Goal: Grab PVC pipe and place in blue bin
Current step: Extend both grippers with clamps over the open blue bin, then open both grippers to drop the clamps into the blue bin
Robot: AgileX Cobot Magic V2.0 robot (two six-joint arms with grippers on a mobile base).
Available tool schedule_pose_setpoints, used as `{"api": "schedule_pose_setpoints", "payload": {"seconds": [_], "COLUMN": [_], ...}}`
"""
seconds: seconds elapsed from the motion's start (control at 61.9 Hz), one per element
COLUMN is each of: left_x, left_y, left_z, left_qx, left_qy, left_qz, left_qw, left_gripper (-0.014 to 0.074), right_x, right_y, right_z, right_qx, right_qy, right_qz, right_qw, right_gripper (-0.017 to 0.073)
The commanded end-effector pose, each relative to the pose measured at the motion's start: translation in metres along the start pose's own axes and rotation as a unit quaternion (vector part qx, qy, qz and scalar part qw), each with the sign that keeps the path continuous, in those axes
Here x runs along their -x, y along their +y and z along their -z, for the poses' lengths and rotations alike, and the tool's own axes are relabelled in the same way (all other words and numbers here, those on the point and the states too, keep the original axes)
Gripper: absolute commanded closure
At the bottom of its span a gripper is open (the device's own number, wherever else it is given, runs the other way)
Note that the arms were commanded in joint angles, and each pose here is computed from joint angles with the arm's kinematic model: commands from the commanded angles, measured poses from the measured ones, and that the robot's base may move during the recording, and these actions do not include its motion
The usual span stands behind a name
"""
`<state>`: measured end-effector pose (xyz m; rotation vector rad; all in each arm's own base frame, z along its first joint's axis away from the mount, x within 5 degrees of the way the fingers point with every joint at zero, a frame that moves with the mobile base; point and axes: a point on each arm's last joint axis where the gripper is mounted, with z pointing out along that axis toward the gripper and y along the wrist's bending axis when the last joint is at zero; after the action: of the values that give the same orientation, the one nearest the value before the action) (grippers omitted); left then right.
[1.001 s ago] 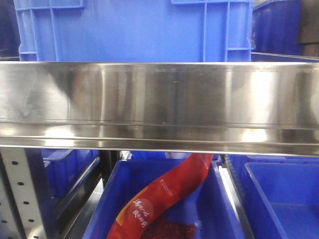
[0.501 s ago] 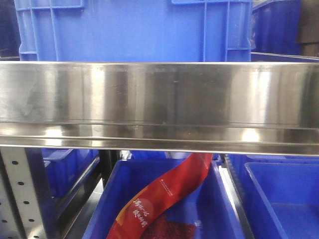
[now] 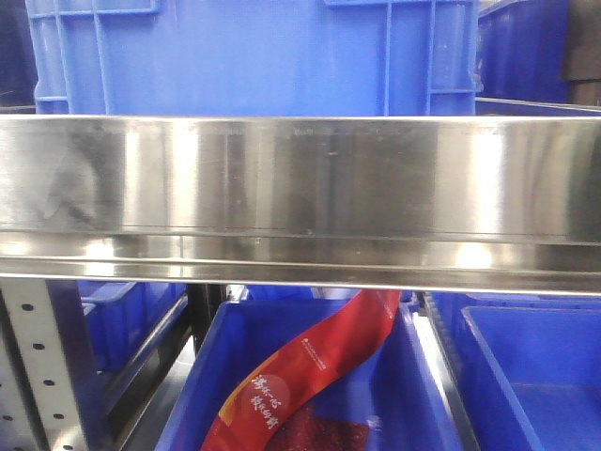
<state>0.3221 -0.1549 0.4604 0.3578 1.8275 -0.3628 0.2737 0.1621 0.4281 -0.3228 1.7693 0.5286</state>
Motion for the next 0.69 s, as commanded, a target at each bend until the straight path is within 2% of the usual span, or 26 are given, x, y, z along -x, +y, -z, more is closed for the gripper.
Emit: {"api": "schedule_pose_setpoints", "payload": {"seconds": [0.0, 0.178, 0.517, 0.598, 0.678], "left_x": [0.002, -0.012, -0.014, -0.014, -0.014], "left_y": [-0.004, -0.003, -0.002, -0.002, -0.002], "left_z": [-0.014, -0.03, -0.033, -0.033, -0.033], "left_qx": [-0.011, -0.009, -0.006, -0.007, -0.007], "left_qy": [0.004, 0.038, 0.044, 0.044, 0.045], "left_qz": [0.015, 0.016, 0.012, 0.012, 0.012], "left_qw": [1.0, 0.999, 0.999, 0.999, 0.999], "left_gripper": [0.0704, 0.0704, 0.0701, 0.0644, 0.0491], "right_x": [-0.002, -0.002, -0.002, -0.002, -0.003], "right_y": [0.002, 0.004, 0.005, 0.007, 0.011], "right_z": [-0.014, -0.027, -0.028, -0.028, -0.028], "right_qx": [0.0, -0.002, -0.001, 0.002, 0.007], "right_qy": [0.064, 0.119, 0.116, 0.117, 0.118], "right_qz": [-0.012, -0.016, -0.016, -0.015, -0.013], "right_qw": [0.998, 0.993, 0.993, 0.993, 0.993], "right_gripper": [0.0718, 0.0718, 0.0708, 0.0637, 0.0479]}}
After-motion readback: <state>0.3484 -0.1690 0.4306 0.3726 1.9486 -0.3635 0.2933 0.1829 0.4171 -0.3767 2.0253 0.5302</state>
